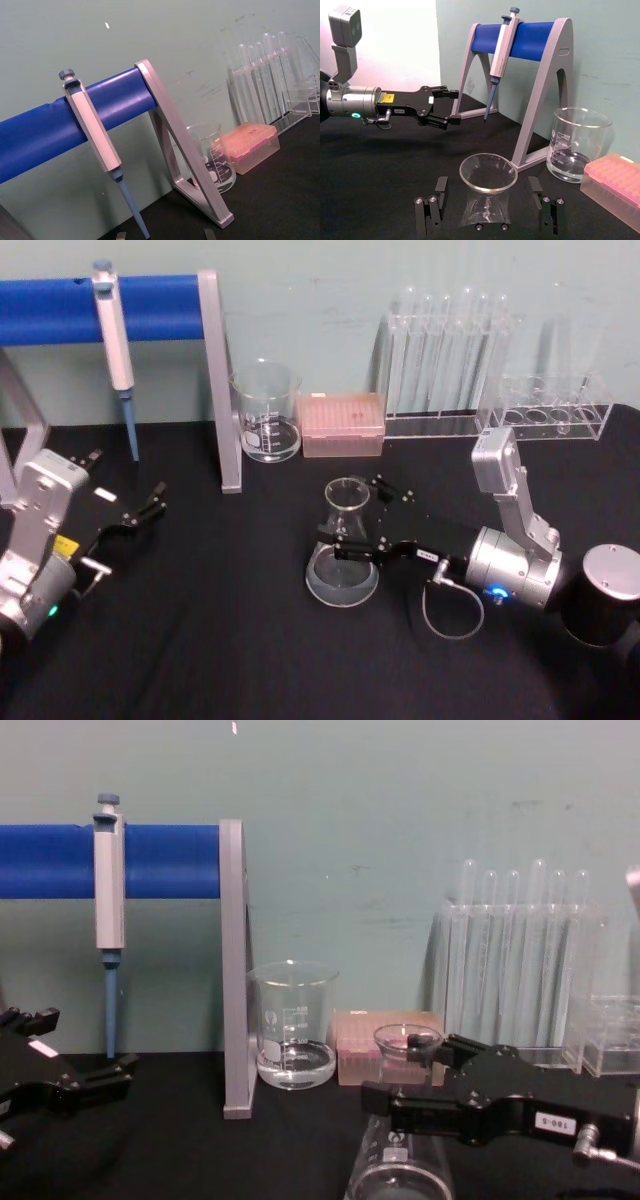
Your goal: Grasp the erlenmeyer flask with one hand, shake it three times, then place it back.
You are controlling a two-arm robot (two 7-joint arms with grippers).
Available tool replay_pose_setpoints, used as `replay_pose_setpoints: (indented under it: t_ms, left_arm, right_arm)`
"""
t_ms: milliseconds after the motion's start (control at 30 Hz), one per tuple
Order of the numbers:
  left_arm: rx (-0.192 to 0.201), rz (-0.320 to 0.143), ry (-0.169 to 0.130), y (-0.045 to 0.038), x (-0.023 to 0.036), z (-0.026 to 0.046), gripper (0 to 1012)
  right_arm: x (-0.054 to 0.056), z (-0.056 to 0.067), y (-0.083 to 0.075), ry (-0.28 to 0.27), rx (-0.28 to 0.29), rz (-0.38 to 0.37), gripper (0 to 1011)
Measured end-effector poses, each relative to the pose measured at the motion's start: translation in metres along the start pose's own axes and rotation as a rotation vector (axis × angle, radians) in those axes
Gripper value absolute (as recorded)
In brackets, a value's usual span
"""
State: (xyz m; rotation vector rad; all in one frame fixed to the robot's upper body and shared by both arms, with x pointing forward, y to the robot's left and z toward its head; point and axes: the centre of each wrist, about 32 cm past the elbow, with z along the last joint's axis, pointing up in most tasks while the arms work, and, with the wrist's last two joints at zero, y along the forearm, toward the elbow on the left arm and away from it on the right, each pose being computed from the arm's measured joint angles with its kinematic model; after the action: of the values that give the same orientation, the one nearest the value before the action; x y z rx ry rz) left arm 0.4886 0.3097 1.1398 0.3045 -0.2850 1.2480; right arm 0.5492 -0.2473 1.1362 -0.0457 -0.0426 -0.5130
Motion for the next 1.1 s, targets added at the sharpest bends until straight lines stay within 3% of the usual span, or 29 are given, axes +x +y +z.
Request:
replay_pose_setpoints:
  t_ms: [600, 1100]
  left_arm:
    - [0.000, 0.000, 0.000, 0.0000, 0.0000, 0.0000, 1001]
    - [0.000, 0.000, 0.000, 0.0000, 0.0000, 0.0000, 1001]
  right_arm:
    - [0.001, 0.001, -0.003, 0.000, -0.008, -0.004, 1000]
    - [-0.002, 0.001, -0.031, 0.003, -0.069, 0.011, 1000]
